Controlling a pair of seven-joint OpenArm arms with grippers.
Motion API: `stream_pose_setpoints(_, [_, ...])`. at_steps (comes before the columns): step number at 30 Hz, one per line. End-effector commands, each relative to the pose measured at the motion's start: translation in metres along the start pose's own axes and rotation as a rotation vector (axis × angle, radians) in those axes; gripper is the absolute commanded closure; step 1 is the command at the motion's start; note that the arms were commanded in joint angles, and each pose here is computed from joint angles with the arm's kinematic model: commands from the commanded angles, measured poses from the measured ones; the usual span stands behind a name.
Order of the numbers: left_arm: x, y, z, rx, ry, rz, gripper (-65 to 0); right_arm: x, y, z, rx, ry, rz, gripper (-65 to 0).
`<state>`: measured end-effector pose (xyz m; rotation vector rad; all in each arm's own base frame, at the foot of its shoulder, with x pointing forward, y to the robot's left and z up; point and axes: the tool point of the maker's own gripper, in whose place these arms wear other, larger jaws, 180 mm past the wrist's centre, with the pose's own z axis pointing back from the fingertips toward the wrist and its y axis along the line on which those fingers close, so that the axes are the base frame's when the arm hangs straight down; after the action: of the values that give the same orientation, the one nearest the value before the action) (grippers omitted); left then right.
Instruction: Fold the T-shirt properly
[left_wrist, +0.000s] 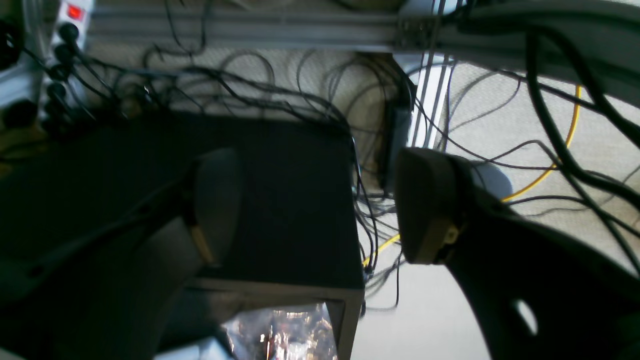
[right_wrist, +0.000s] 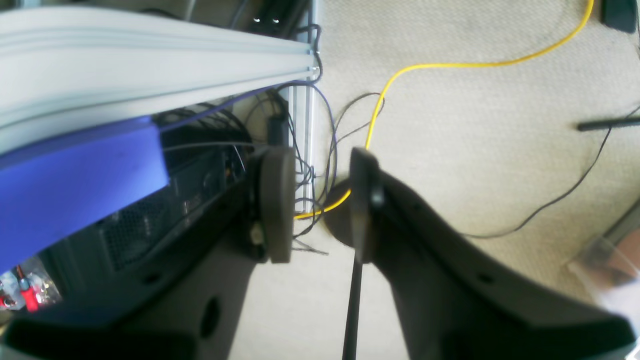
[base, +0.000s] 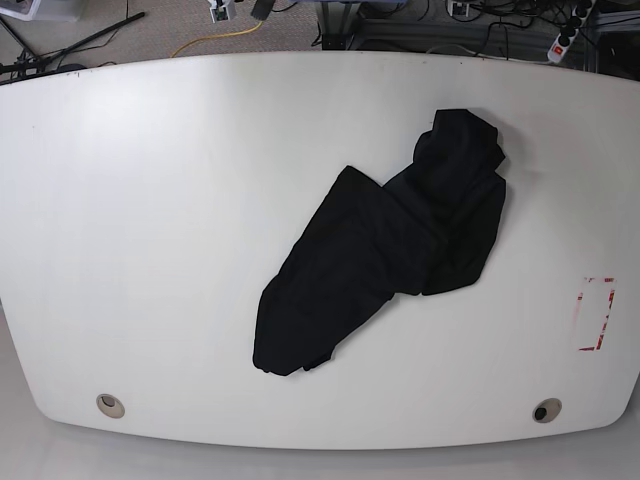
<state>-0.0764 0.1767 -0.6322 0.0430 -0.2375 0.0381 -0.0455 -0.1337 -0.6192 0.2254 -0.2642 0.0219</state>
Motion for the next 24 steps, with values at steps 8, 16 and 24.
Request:
stream_pose_setpoints(8, [0.005,0.022,0.045,0.005,-0.127,-0.061,-44.0,-0.008,0.015,0.036,0.04,-0.062,0.022,-17.3])
stream_pose_setpoints(16, [0.007,0.035,0.082,-0.002,-0.181,-0.115,-44.0,-0.009,0.019,0.07,0.015,-0.107,0.053,-17.3])
stream_pose_setpoints(24, [0.029,0.053,0.128,0.039,-0.279,-0.114,-44.0,0.01,0.014,0.113,-0.023,-0.187,0.019,-17.3])
